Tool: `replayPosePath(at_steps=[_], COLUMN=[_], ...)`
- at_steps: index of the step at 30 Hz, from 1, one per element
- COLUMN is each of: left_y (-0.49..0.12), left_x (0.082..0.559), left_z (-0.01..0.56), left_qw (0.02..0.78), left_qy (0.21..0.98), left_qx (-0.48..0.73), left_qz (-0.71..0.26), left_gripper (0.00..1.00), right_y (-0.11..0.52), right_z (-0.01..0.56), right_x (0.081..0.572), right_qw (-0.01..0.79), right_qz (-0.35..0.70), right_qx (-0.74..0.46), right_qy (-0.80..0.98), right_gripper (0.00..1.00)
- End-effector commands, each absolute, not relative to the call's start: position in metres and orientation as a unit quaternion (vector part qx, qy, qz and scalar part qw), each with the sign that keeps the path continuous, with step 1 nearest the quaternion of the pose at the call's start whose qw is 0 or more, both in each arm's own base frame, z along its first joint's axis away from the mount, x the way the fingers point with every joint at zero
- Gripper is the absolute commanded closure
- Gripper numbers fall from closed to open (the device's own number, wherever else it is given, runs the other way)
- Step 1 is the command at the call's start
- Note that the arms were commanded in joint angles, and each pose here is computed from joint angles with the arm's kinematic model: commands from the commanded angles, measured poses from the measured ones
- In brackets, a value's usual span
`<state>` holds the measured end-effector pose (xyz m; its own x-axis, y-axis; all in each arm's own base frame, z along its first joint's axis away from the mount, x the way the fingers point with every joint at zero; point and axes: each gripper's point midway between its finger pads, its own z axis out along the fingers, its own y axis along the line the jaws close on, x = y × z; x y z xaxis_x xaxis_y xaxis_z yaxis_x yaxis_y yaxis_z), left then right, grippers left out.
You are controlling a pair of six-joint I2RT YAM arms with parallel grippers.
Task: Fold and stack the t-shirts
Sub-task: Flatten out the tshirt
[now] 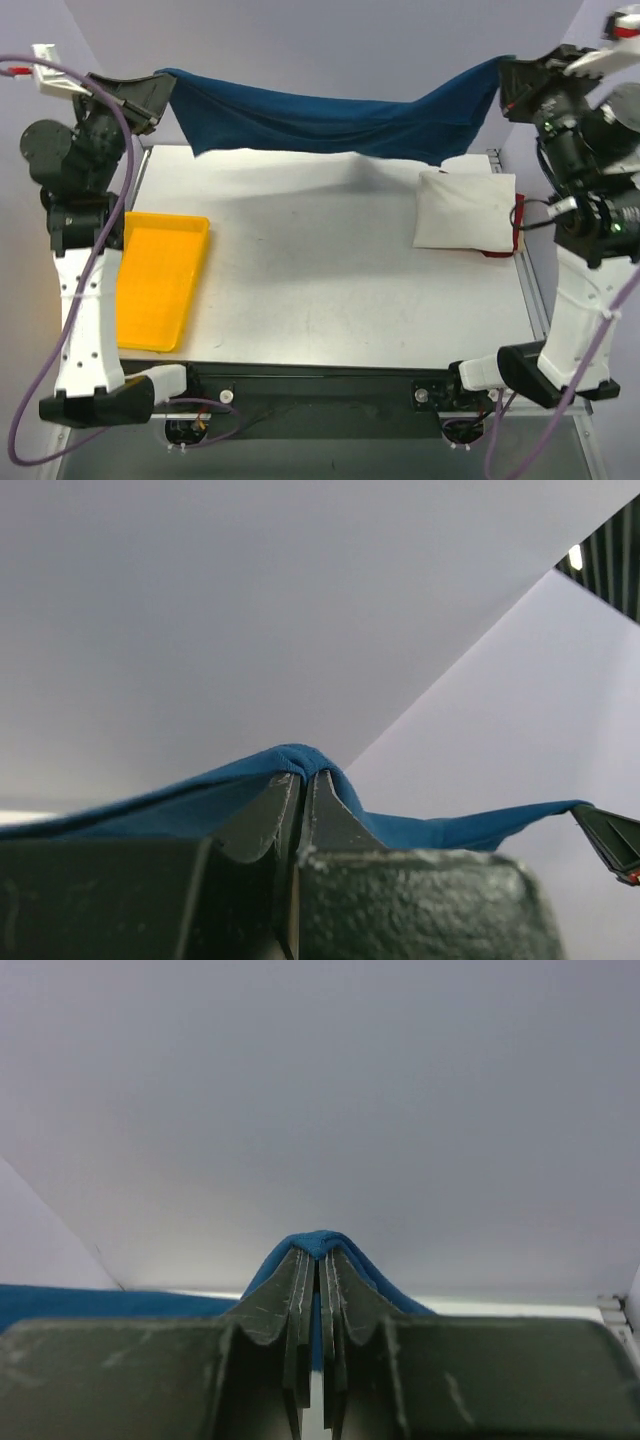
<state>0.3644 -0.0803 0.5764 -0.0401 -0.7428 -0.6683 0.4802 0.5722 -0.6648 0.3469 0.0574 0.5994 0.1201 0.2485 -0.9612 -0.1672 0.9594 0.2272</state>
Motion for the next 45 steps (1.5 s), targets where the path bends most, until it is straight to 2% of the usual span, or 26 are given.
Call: replayPosePath(at_steps=[1,10,13,16,20,23,26,27,28,29,30,31,32,33,34,35,36,39,45], left_y=[-0.069,-0.049,-0.045,-0.038,-0.034,-0.031,-0.03,-0.03,-0.035,-0.036,-0.038,-0.041,-0.043,-0.046,-0.049,-0.057,-0.061,-0.091,-0.13], left_x=[0.294,0.209,0.21,0.23,0.276,0.325,0.382,0.412,0.425,0.451,0.464,0.474,0.483,0.496,0.502,0.505,0.507,0.501,0.463], left_z=[0.636,0.655,0.65,0.631,0.583,0.523,0.452,0.412,0.397,0.358,0.338,0.324,0.312,0.286,0.288,0.285,0.279,0.284,0.261], left_qw=[0.755,0.789,0.782,0.764,0.726,0.692,0.659,0.637,0.629,0.602,0.593,0.579,0.569,0.548,0.548,0.544,0.538,0.519,0.462], left_qy=[0.472,0.421,0.426,0.45,0.499,0.55,0.608,0.637,0.65,0.679,0.694,0.707,0.716,0.733,0.735,0.74,0.749,0.77,0.81], left_qx=[-0.105,-0.156,-0.177,-0.215,-0.255,-0.28,-0.28,-0.283,-0.268,-0.271,-0.263,-0.262,-0.261,-0.26,-0.254,-0.247,-0.237,-0.198,-0.17], left_qz=[-0.443,-0.42,-0.419,-0.41,-0.399,-0.376,-0.342,-0.329,-0.332,-0.319,-0.311,-0.311,-0.31,-0.308,-0.308,-0.309,-0.306,-0.314,-0.32], left_gripper=[1.0,1.0,1.0,1.0,1.0,1.0,1.0,1.0,0.96,0.8,0.68,0.57,0.49,0.4,0.38,0.36,0.34,0.3,0.28], right_y=[0.039,0.02,0.015,0.014,0.026,0.043,0.055,0.061,0.059,0.06,0.063,0.064,0.068,0.071,0.073,0.081,0.083,0.089,0.097], right_z=[0.671,0.716,0.725,0.72,0.691,0.643,0.566,0.52,0.493,0.467,0.414,0.383,0.36,0.327,0.304,0.291,0.265,0.237,0.236], right_x=[0.283,0.201,0.193,0.21,0.268,0.339,0.422,0.465,0.486,0.505,0.54,0.555,0.566,0.59,0.59,0.593,0.592,0.571,0.517], right_qw=[0.829,0.88,0.889,0.885,0.856,0.814,0.752,0.718,0.699,0.678,0.64,0.612,0.59,0.562,0.527,0.511,0.485,0.451,0.435], right_qz=[0.132,0.118,0.108,0.093,0.107,0.126,0.12,0.112,0.1,0.095,0.089,0.085,0.092,0.099,0.1,0.113,0.115,0.126,0.155], right_qx=[0.039,0.046,0.048,0.048,0.05,0.05,0.06,0.064,0.073,0.083,0.09,0.095,0.093,0.099,0.099,0.092,0.092,0.088,0.078], right_qy=[0.542,0.458,0.442,0.454,0.503,0.566,0.645,0.684,0.705,0.724,0.758,0.78,0.797,0.815,0.838,0.847,0.862,0.879,0.884], right_gripper=[1.0,1.0,1.0,1.0,1.0,1.0,1.0,1.0,1.0,1.0,1.0,0.92,0.73,0.53,0.13,0.0,0.0,0.0,0.0])
